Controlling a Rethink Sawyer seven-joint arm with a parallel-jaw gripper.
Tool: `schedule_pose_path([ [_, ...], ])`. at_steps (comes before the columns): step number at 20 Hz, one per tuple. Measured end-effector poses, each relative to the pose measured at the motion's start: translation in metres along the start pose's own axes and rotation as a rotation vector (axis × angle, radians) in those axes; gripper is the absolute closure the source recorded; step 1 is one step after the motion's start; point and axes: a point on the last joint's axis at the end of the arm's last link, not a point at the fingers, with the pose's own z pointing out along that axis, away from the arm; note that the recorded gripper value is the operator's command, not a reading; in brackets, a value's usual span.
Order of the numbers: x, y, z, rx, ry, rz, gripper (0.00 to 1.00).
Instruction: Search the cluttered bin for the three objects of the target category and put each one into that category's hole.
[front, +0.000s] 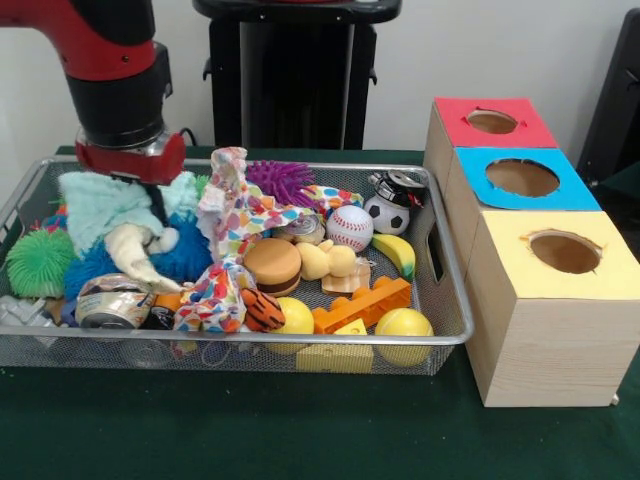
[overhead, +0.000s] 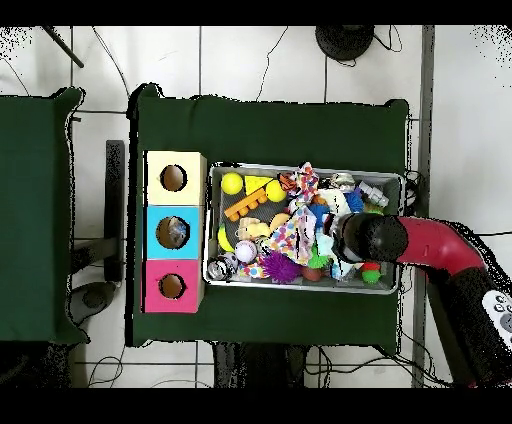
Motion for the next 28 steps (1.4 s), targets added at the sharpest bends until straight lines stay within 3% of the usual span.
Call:
schedule_pose_path([
  [4, -0.001, 0.037, -0.004, -0.033, 0.024, -0.002, 1.0],
  [5, -0.001, 0.057, -0.005, -0.041, 0.03, -0.016, 1.0],
  [12, 0.007, 0.113, -0.003, -0.059, 0.056, -0.056, 1.0],
  [19, 0.024, 0.157, 0.008, -0.076, 0.103, -0.072, 1.0],
  [26, 0.04, 0.175, 0.023, -0.106, 0.141, -0.05, 1.0],
  [27, 0.043, 0.176, 0.027, -0.107, 0.137, -0.05, 0.0],
  [28, 0.043, 0.176, 0.027, -0.107, 0.136, -0.05, 0.0],
])
